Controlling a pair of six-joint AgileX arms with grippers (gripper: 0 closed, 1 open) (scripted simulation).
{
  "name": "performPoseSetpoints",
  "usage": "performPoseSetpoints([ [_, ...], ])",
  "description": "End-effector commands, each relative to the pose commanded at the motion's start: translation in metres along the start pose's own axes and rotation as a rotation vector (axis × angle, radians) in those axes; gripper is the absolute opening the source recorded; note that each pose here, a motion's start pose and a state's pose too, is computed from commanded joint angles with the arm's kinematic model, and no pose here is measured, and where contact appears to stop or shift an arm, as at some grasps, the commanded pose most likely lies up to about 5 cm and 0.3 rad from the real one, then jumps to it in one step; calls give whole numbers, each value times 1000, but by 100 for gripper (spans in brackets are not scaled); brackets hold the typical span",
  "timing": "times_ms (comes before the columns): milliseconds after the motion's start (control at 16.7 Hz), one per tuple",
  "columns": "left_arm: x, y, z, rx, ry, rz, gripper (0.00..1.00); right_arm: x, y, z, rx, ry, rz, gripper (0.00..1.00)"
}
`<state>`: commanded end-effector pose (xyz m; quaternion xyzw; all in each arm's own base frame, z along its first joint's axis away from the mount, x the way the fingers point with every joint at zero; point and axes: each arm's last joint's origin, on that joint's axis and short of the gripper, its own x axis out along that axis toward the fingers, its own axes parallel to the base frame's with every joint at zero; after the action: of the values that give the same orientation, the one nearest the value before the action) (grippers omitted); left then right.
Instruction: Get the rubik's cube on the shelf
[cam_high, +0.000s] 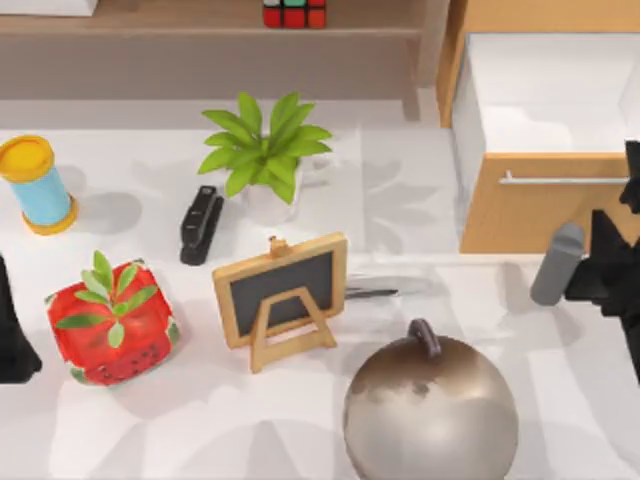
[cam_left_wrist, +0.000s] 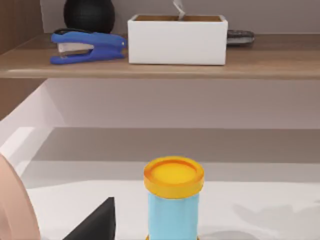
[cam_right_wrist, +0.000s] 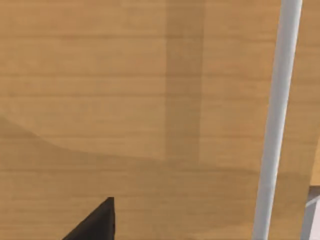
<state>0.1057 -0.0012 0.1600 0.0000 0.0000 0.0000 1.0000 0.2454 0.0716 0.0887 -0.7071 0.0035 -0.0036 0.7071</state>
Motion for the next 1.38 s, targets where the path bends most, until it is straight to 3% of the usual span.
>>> performPoseSetpoints([
  [360,0,0,0,0,0,0,100,7,0,0,0,0,0,100],
  [1140,0,0,0,0,0,0,100,7,0,0,0,0,0,2],
  [1380,0,0,0,0,0,0,100,7,0,0,0,0,0,0],
])
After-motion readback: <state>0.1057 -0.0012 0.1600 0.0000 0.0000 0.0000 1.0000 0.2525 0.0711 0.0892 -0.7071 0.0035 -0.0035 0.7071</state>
